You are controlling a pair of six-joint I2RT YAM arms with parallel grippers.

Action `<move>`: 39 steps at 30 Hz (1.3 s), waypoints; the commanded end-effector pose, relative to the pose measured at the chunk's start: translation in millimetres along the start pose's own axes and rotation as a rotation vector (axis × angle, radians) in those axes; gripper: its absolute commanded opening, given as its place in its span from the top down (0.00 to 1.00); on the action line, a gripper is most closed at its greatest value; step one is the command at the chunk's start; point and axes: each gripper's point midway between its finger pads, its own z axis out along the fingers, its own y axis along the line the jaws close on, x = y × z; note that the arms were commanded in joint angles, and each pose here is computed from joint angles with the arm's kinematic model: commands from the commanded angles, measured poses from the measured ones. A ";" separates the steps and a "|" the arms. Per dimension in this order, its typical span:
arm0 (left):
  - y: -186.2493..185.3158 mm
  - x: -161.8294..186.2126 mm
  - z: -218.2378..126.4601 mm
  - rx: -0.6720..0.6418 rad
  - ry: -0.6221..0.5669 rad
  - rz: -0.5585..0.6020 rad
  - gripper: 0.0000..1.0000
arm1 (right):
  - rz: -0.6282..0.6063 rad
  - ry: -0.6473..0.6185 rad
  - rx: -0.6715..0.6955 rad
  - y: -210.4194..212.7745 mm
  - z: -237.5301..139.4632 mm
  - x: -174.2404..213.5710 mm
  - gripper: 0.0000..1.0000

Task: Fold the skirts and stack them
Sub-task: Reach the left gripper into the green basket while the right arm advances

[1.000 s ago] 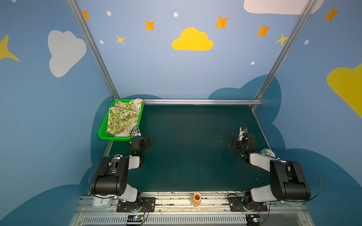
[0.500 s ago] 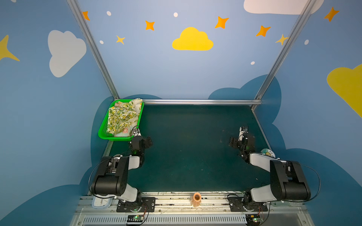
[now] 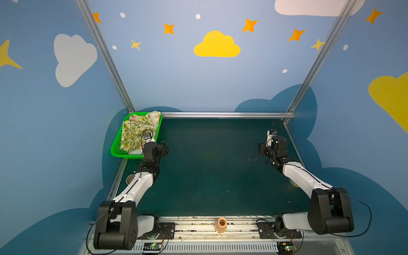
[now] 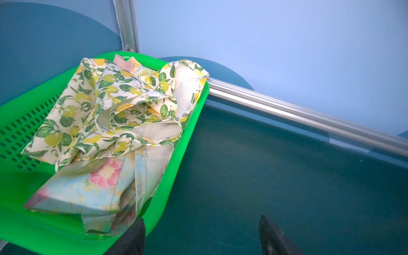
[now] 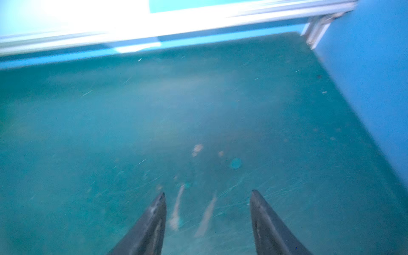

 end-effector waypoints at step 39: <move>135.0 -34.4 144.7 -0.378 0.295 -0.439 0.34 | 0.028 0.198 -0.201 86.3 45.9 -23.6 0.45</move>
